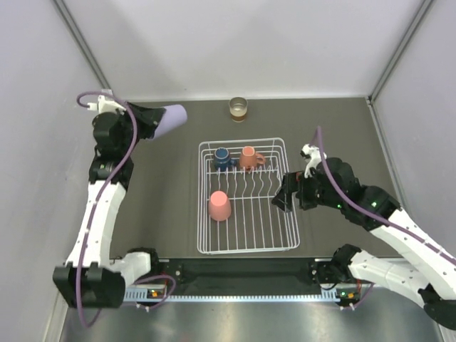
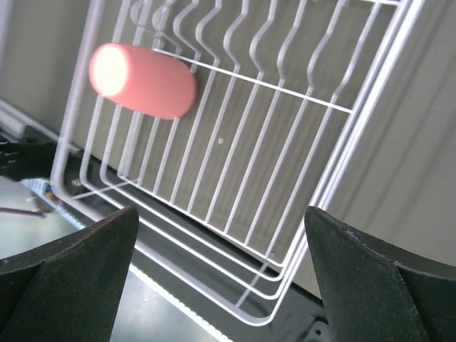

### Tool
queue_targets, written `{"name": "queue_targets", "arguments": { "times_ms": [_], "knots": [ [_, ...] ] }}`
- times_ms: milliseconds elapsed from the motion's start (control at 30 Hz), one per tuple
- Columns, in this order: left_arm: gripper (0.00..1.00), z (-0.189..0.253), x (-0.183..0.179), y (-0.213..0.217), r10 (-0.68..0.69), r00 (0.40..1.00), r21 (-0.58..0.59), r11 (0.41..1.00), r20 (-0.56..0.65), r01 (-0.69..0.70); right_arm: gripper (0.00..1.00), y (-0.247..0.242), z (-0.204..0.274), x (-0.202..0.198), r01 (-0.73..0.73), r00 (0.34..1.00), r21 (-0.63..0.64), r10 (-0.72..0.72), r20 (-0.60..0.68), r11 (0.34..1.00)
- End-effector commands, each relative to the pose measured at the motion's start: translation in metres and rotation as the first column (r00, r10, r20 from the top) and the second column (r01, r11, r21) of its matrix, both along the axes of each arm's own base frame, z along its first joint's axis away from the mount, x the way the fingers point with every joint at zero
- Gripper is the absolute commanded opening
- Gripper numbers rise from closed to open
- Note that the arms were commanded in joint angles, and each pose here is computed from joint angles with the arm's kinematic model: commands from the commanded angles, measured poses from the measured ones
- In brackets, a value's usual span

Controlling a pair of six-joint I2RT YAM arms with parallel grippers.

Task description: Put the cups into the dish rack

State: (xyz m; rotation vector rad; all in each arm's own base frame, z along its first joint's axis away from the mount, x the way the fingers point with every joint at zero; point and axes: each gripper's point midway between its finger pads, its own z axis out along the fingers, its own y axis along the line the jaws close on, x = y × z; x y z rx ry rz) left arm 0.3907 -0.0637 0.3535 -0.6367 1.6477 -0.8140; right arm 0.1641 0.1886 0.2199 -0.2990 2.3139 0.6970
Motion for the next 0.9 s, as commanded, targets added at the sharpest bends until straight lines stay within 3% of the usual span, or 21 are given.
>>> {"name": "queue_targets", "arguments": {
  "times_ms": [0,167,233,267,300,400,500,633,700,867],
  "knots": [
    [0.00,0.065,-0.055,-0.045,-0.263,0.939,-0.080,0.955,0.220,0.286,1.00,0.018,0.053,-0.006,-0.074,0.995,0.168,0.062,0.078,0.983],
    [0.00,0.103,-0.133,-0.091,-0.480,0.809,-0.026,0.855,0.339,0.518,1.00,0.038,0.080,-0.025,-0.206,0.978,0.305,0.182,0.104,0.930],
    [0.00,0.107,-0.163,-0.117,-0.584,0.725,-0.026,0.772,0.365,0.635,1.00,0.044,0.089,-0.038,-0.261,0.965,0.372,0.231,0.123,0.891],
    [0.00,0.105,-0.178,-0.121,-0.603,0.700,-0.072,0.736,0.381,0.673,1.00,0.046,0.104,-0.043,-0.295,0.954,0.415,0.244,0.172,0.861],
    [0.00,0.117,-0.196,-0.126,-0.627,0.636,-0.041,0.697,0.451,0.716,1.00,0.049,0.106,-0.049,-0.325,0.945,0.435,0.275,0.175,0.840],
    [0.00,0.119,-0.231,-0.125,-0.644,0.570,-0.035,0.647,0.511,0.762,1.00,0.051,0.124,-0.060,-0.374,0.927,0.488,0.306,0.217,0.788],
    [0.00,0.117,-0.256,-0.125,-0.661,0.521,-0.019,0.609,0.540,0.793,1.00,0.053,0.139,-0.068,-0.414,0.910,0.522,0.327,0.255,0.746],
    [0.00,0.123,-0.288,-0.128,-0.682,0.386,0.028,0.512,0.621,0.859,1.00,0.056,0.149,-0.073,-0.435,0.900,0.550,0.349,0.261,0.713],
    [0.00,0.117,-0.292,-0.131,-0.702,0.360,0.021,0.470,0.615,0.882,1.00,0.060,0.149,-0.073,-0.445,0.895,0.562,0.366,0.255,0.697],
    [0.00,0.103,-0.298,-0.134,-0.709,0.312,0.024,0.420,0.632,0.907,1.00,0.072,0.176,-0.083,-0.510,0.858,0.634,0.403,0.320,0.581]
  ]
}}
